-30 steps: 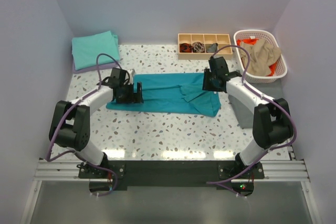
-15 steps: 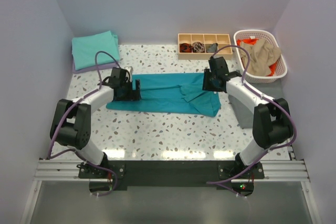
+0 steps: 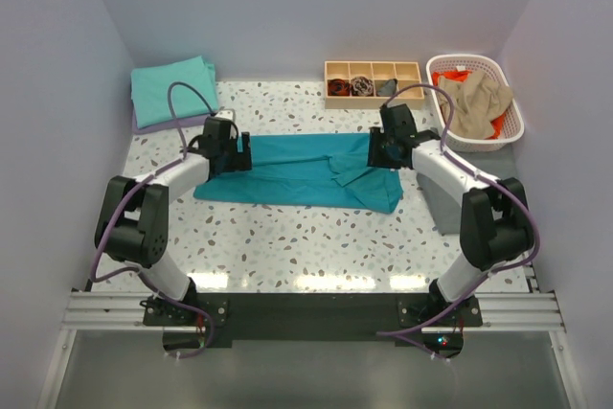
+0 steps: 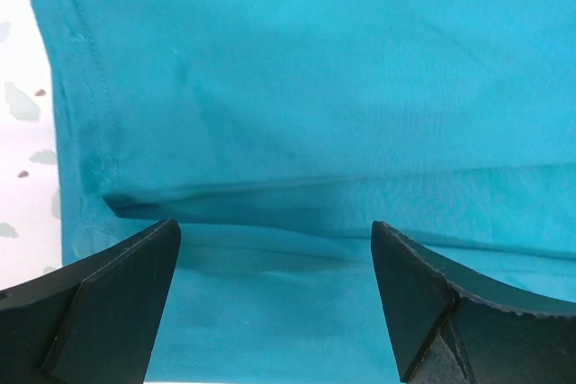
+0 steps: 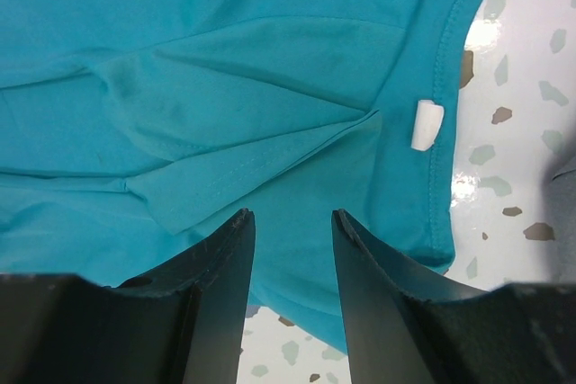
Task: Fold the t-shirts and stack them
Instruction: Fold the tshirt
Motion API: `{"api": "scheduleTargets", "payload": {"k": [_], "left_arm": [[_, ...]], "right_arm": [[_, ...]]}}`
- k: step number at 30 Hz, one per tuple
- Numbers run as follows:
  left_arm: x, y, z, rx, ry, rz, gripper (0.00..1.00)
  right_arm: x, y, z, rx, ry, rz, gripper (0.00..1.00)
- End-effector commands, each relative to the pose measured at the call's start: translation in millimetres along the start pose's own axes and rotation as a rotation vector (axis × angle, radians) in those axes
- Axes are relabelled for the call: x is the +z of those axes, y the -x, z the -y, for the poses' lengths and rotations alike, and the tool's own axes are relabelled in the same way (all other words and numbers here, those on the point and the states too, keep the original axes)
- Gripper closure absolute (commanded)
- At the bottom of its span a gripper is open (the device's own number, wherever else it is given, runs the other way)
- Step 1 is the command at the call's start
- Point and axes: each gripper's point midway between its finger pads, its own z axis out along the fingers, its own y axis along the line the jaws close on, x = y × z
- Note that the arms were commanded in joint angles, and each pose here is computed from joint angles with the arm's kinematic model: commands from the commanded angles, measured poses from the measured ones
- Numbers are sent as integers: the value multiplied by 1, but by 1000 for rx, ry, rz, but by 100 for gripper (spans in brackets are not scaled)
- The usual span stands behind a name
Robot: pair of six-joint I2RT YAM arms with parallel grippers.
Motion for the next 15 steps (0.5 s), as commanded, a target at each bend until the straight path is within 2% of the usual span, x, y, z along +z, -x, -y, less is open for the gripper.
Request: {"api": "scheduleTargets", "payload": {"k": [1,10,15], "left_arm": [[-14,50,3,-36,7,181,8],[-30,47,6,-62,-31,202,8],[-31,44,7,-62,-37,194,8]], "right_arm": [[4,-5,-12,0,70,-46,55],[27,-28,-44,57,228,-172,56],[32,-32,-52,84,267,-178,55]]}}
